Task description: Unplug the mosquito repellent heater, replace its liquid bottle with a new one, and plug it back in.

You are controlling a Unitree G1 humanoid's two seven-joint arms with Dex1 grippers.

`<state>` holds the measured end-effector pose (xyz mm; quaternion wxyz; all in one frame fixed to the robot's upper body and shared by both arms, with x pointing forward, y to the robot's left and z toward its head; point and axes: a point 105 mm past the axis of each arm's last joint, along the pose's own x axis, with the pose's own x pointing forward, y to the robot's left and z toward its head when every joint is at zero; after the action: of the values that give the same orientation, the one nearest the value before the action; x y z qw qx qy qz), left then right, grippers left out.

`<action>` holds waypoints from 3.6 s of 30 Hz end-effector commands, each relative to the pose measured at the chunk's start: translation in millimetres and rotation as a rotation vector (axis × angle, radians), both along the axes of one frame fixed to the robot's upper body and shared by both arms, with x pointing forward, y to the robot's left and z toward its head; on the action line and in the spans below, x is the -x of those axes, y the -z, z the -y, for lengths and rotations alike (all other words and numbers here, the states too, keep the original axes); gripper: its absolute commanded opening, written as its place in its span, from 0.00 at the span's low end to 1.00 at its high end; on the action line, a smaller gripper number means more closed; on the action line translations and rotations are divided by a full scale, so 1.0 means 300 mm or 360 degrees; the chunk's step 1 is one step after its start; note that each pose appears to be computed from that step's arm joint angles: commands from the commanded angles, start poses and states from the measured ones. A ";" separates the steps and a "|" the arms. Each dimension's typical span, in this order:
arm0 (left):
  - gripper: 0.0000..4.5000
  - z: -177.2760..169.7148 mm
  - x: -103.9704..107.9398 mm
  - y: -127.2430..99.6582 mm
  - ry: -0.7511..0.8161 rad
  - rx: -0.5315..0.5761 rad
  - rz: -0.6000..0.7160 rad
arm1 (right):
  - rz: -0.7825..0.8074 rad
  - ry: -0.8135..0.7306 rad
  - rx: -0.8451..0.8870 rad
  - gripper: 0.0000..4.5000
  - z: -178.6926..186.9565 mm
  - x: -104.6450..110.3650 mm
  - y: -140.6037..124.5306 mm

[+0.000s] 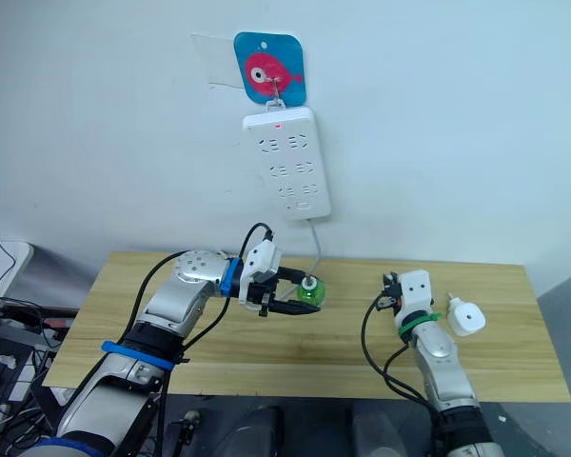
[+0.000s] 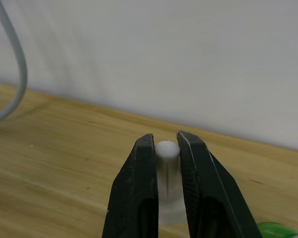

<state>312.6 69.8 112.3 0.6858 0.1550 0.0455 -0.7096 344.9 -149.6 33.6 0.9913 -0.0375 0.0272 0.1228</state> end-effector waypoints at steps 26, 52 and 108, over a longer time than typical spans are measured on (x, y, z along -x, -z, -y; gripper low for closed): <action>0.49 0.024 0.013 -0.038 0.0033 0.0066 0.0052 | 0.0038 0.0118 0.0005 0.82 0.044 -0.003 0.032; 0.49 0.067 -0.018 -0.053 0.0115 0.0086 0.0094 | -0.0021 -0.1306 -0.0034 0.80 -0.270 0.314 -0.430; 1.00 0.231 0.018 -0.328 -0.0102 0.1144 -0.0693 | 0.0067 -0.0627 -0.1479 0.19 -0.028 0.264 -0.759</action>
<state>308.4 2.3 197.8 0.6930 -0.2525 -0.0279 -0.6747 272.8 -141.0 248.8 0.8757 0.3823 -0.0436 0.2918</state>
